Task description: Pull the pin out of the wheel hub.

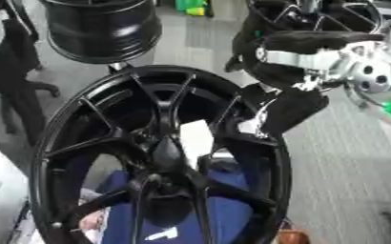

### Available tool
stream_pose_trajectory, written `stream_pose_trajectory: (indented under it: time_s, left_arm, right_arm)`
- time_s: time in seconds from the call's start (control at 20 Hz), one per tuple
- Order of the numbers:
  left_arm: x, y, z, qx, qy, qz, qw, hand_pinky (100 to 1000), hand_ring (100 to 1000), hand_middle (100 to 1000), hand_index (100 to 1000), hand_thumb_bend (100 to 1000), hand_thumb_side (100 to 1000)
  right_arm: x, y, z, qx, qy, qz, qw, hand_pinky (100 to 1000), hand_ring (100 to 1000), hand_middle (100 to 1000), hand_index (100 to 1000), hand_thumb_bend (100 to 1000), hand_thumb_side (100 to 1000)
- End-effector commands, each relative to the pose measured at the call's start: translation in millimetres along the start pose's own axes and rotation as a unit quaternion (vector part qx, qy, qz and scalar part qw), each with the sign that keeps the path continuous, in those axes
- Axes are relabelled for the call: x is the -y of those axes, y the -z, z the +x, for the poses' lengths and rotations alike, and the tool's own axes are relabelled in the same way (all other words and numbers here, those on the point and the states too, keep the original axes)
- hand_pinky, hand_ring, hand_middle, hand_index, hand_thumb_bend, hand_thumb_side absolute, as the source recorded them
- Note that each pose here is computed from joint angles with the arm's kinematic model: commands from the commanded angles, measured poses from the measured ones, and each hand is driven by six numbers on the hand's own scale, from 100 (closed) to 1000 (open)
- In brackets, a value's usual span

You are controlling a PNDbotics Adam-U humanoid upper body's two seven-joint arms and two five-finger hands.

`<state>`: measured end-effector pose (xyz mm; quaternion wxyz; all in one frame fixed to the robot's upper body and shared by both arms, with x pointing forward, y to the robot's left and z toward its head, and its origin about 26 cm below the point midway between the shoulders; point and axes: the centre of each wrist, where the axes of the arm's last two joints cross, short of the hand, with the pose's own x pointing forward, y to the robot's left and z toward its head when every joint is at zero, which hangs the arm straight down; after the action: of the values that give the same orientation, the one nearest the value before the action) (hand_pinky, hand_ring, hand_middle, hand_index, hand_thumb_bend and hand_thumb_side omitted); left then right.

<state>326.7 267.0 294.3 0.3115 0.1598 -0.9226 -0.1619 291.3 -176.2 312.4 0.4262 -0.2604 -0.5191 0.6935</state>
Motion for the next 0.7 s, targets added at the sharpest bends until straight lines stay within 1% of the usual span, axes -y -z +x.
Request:
stream_pose_trajectory:
  time_s: [0.05,0.2,0.45,0.7]
  left_arm:
    - [-6.2,3,4,0.009,0.004,0.007,1.000,649,670,564,801,100,586]
    - [-6.1,3,4,0.009,0.003,0.008,1.000,649,673,563,800,100,584]
    - [-5.5,3,4,0.007,0.000,0.008,1.000,648,674,562,800,100,588]
    - [-5.2,3,4,0.006,-0.003,0.008,1.000,647,673,560,800,100,592]
  right_arm:
    - [7.3,-1,9,-0.027,0.013,0.031,0.999,904,922,883,912,453,388]
    - [7.0,2,17,-0.019,0.009,0.034,0.999,903,921,884,911,452,386]
    - [0.9,8,23,-0.004,-0.001,0.060,0.998,906,926,886,910,451,388]
    - [-5.2,10,20,0.000,-0.013,0.081,0.997,912,932,888,911,450,390]
